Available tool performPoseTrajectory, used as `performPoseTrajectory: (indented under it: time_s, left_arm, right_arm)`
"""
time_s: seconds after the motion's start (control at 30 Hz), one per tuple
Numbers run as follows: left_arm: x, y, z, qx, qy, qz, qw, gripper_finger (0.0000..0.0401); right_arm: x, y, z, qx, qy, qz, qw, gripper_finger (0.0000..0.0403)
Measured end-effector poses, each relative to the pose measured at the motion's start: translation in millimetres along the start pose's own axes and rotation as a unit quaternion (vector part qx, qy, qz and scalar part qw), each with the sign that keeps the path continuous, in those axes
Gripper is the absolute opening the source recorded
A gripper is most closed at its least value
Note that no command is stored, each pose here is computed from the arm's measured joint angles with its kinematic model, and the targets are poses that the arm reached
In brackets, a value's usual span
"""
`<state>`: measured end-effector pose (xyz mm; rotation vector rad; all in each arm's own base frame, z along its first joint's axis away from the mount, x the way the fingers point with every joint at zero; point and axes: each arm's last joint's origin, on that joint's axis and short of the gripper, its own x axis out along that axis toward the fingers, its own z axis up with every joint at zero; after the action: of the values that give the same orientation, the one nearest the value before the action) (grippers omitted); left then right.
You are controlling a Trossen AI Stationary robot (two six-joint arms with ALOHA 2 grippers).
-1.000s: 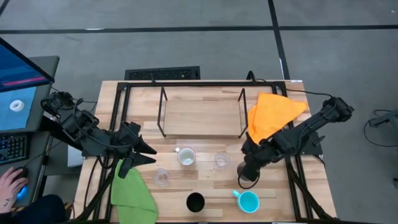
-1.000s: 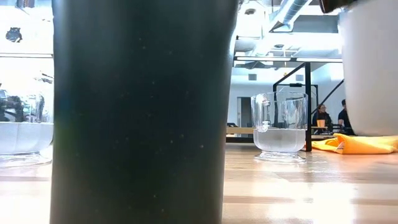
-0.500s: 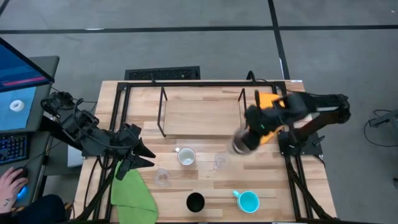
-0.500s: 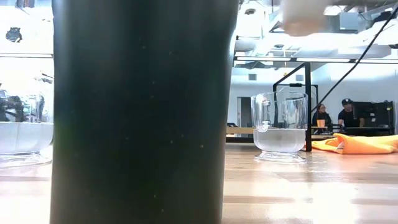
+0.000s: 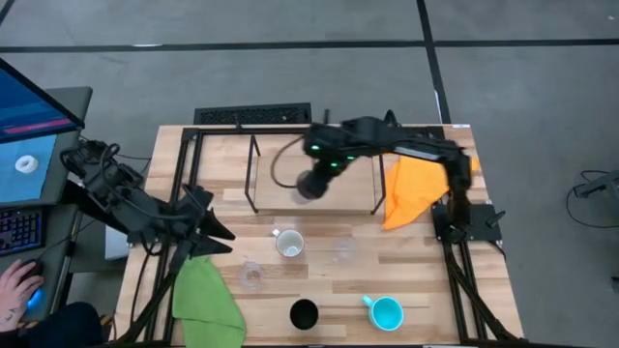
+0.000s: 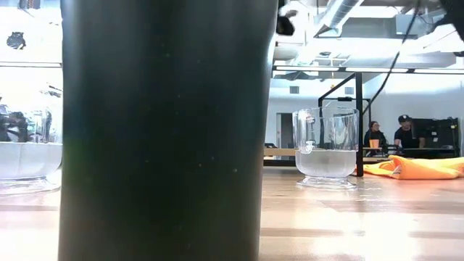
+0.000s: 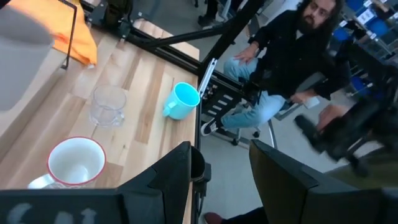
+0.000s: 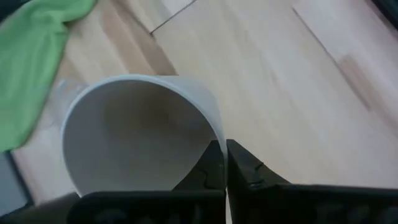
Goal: Stack small to large cups/mugs on shelf
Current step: Put the white cup on the shelf
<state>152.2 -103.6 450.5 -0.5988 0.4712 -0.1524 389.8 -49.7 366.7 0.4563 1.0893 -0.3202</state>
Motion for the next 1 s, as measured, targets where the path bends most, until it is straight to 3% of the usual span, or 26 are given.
performPoseTrajectory:
  time_s: [0.23, 0.57, 0.77, 1.0]
  left_arm:
    - [-7.3, 1.5, 1.9, -0.003, -0.007, -0.007, 1.000, 0.0155]
    - [-10.9, 2.6, 2.6, -0.002, -0.010, -0.008, 1.000, 0.0155]
    - [-10.9, 2.7, 2.5, -0.002, -0.010, -0.008, 1.000, 0.0155]
    - [-10.9, 2.6, 2.5, -0.003, -0.010, -0.008, 1.000, 0.0155]
  right_arm:
    - [47.8, -0.1, 32.1, -0.013, 0.006, -0.008, 1.000, 0.0011]
    - [100.9, -13.2, 41.7, 0.001, 0.034, -0.019, 0.999, 0.0011]
    - [109.3, -12.7, 42.5, 0.001, 0.039, -0.013, 0.999, 0.0016]
    - [111.0, -11.9, 44.6, 0.000, 0.027, -0.010, 1.000, 0.0052]
